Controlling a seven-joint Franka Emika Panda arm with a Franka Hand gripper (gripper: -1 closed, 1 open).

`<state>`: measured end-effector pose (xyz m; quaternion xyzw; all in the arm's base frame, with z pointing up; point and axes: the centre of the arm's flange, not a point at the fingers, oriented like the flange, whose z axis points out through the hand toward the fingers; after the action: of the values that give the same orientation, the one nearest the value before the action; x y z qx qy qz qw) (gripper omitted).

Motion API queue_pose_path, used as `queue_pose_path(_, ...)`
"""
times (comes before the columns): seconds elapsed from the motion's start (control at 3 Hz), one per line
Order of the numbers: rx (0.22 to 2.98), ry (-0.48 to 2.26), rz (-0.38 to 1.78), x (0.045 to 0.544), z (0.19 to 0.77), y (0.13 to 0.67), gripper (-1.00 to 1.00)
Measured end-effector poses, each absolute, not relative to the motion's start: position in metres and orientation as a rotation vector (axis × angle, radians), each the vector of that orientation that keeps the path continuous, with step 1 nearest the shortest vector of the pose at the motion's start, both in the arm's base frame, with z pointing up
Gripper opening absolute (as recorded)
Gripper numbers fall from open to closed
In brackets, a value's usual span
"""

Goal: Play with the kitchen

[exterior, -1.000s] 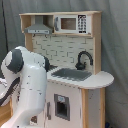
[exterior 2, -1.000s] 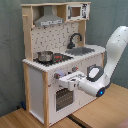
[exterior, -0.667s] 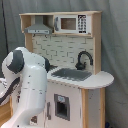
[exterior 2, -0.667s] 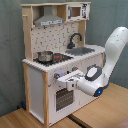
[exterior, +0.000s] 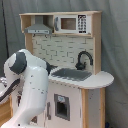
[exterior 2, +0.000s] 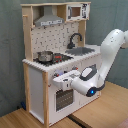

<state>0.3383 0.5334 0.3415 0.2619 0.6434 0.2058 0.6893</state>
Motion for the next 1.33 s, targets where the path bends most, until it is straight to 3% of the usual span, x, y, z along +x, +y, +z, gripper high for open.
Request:
queue_pose_path(0.67,0.536,1.489,0.39,0.349,0.346,0.546,1.0)
queue_pose_path(1.0,0.536,1.49,0.391,0.349,0.347,0.547,-1.0)
queue_pose_path(1.33,0.65,1.46,0.509,0.349,0.347,0.553,-1.0)
